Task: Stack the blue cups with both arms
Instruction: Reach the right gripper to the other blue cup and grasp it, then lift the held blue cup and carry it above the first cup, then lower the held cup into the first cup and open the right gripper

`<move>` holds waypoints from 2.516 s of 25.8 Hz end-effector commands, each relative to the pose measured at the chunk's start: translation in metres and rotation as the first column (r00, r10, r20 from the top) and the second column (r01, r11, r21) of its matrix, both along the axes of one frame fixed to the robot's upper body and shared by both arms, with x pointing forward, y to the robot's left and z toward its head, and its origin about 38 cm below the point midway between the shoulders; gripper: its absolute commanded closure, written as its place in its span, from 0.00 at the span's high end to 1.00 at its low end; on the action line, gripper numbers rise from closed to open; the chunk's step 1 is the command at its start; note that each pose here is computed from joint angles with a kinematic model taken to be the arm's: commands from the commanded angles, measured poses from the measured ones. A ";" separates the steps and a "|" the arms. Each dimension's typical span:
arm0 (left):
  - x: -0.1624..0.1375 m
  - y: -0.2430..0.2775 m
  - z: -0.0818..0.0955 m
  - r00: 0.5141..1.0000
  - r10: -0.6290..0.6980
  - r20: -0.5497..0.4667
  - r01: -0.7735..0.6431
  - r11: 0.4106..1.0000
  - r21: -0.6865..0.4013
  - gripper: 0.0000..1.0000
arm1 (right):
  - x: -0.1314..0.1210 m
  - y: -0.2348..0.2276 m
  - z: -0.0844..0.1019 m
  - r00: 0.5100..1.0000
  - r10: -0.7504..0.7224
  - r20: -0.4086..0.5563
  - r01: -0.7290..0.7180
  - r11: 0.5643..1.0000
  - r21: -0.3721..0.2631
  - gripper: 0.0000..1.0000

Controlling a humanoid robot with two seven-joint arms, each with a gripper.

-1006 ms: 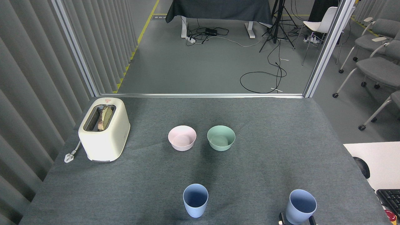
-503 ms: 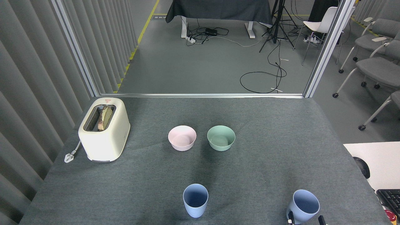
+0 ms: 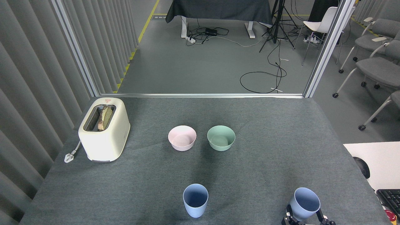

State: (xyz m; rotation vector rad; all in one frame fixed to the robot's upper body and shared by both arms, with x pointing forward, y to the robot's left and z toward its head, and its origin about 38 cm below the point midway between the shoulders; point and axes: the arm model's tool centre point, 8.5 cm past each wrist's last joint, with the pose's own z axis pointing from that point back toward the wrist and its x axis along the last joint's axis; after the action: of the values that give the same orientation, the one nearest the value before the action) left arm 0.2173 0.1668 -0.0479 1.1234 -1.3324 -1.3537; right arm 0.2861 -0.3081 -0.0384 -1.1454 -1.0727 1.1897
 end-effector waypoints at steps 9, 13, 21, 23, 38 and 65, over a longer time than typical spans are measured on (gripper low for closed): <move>0.002 0.000 0.000 1.000 0.000 0.002 0.000 1.000 0.001 1.00 | 0.005 0.007 -0.003 1.000 0.022 -0.010 -0.022 1.000 0.001 0.88; 0.002 0.000 0.000 1.000 0.000 0.002 0.000 1.000 0.001 1.00 | 0.004 0.009 -0.006 0.999 0.029 -0.019 -0.029 1.000 0.000 0.76; 0.000 0.000 0.000 1.000 -0.001 0.001 0.001 1.000 0.001 1.00 | 0.036 0.019 0.044 0.992 0.056 0.114 -0.056 0.998 -0.009 0.70; 0.000 -0.001 0.000 1.000 0.000 0.000 0.000 1.000 0.000 1.00 | 0.073 0.044 0.067 0.987 0.115 0.114 -0.114 0.993 -0.012 0.68; 0.004 0.011 0.002 0.999 0.034 0.010 -0.034 0.999 0.008 1.00 | 0.064 0.292 0.110 0.847 0.527 0.072 -0.522 0.850 -0.073 0.68; 0.008 0.018 0.003 0.999 0.046 0.015 -0.047 0.999 0.013 1.00 | 0.029 0.280 0.088 0.860 0.509 0.032 -0.508 0.860 -0.044 0.70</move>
State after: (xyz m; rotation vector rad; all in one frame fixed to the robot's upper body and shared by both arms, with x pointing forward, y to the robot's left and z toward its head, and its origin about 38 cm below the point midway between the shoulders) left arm 0.2244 0.1842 -0.0454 1.1673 -1.3006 -1.3261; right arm 0.3158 -0.0275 0.0531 -0.9418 -1.4583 1.5995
